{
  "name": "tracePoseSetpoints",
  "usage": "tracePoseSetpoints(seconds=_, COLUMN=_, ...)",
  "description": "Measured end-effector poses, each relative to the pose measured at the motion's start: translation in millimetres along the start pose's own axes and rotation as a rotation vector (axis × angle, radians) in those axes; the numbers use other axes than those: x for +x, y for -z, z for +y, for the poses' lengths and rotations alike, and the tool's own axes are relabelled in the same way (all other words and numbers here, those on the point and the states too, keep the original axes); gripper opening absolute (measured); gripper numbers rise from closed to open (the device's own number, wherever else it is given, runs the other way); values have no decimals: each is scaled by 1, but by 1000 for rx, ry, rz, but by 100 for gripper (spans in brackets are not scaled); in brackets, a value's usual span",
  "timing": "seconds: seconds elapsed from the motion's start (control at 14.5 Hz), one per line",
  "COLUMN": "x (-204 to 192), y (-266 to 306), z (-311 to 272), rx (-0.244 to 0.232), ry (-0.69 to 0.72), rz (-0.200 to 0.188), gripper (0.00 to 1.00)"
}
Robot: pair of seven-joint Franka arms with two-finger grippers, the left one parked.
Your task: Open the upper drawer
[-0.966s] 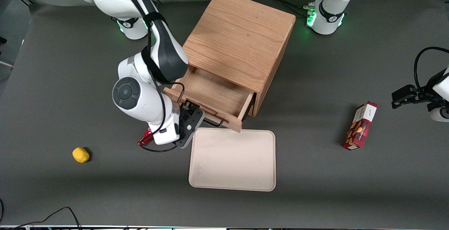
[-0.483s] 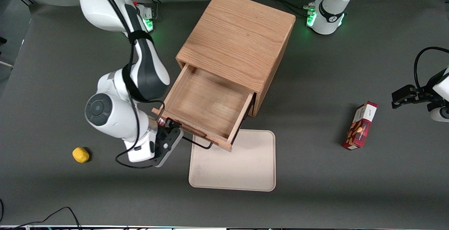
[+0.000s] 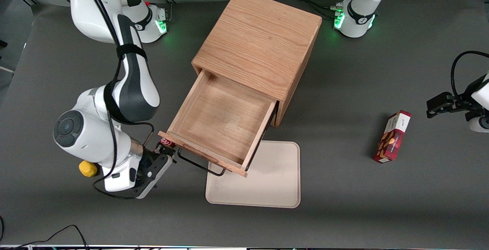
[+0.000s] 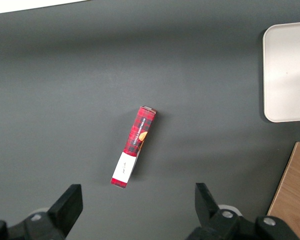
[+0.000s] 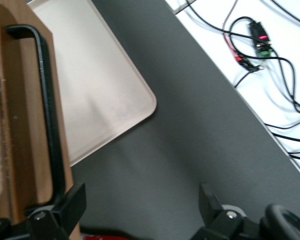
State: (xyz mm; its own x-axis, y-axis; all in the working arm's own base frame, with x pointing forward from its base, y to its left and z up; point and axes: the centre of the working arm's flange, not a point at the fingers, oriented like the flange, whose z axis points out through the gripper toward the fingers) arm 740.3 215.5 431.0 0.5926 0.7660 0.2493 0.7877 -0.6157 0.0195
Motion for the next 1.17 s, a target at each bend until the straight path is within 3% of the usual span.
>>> tracePoseSetpoints(seconds=0.34, x=-4, y=23, z=11, rx=-2, ry=-32, rz=14, gripper=100)
tracePoseSetpoints(seconds=0.48, x=-4, y=61, z=8, rx=2, ry=-136, rz=24, gripper=100)
tracePoseSetpoints(seconds=0.69, x=-21, y=129, z=2, rx=-20, ry=-305, rz=-22, gripper=100)
tracePoseSetpoints(seconds=0.97, x=-46, y=186, z=-10, rx=-135, ry=-502, rz=-77, gripper=100)
tracePoseSetpoints(seconds=1.17, x=-54, y=197, z=-38, rx=-180, ry=-667, rz=-102, gripper=100)
